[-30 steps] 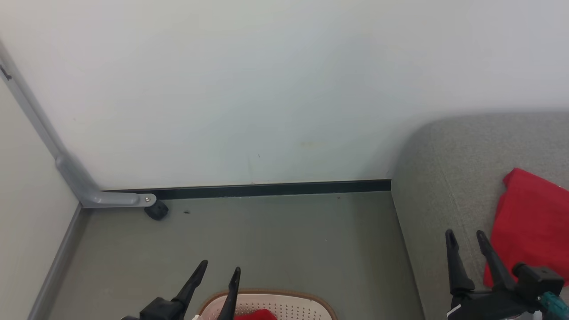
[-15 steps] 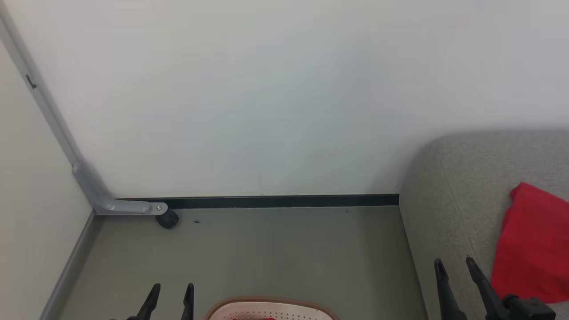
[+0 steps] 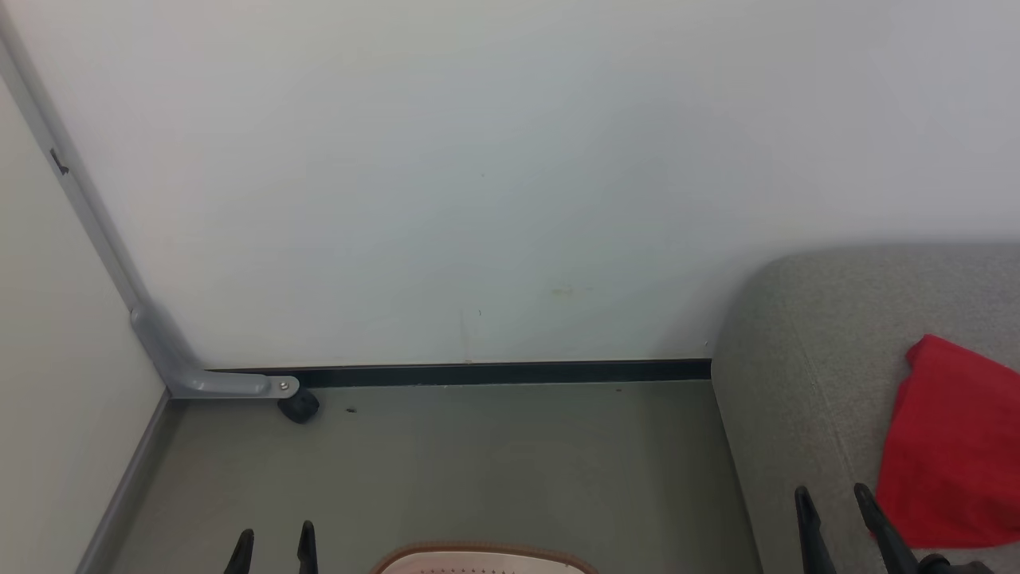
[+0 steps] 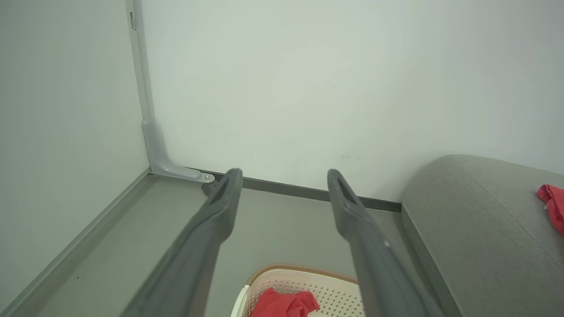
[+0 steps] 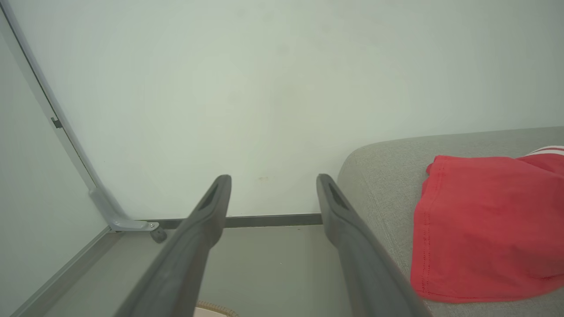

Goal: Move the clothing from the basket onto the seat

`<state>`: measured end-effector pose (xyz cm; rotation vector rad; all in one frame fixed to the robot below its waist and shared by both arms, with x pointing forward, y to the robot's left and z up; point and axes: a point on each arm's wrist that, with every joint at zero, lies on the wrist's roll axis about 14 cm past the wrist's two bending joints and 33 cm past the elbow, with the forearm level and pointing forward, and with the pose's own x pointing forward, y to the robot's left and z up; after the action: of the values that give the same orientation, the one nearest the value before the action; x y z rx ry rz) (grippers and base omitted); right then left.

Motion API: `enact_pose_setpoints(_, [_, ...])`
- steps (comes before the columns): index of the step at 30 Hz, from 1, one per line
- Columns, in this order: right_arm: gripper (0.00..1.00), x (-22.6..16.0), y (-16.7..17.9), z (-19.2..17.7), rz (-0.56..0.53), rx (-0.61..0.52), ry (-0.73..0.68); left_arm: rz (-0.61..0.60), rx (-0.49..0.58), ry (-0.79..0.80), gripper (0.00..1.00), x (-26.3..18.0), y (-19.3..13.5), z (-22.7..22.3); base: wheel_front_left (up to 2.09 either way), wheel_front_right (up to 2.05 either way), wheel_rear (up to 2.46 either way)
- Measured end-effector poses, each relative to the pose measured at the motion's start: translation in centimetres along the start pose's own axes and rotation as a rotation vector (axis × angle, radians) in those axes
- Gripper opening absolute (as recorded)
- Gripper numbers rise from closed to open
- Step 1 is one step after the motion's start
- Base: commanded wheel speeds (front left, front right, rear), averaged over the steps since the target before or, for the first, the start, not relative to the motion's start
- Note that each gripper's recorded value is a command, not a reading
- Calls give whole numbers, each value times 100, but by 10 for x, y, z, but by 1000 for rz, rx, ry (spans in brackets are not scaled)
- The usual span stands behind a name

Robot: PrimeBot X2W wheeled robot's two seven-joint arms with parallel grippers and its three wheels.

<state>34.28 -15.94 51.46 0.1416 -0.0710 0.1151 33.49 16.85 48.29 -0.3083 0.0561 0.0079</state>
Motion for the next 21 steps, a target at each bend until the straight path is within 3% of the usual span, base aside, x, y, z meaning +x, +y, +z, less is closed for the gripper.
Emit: enact_pose_setpoints(21, [100, 0, 3, 11, -5, -5, -4, 26, 7, 8, 100, -3, 1, -5, 0, 0, 0])
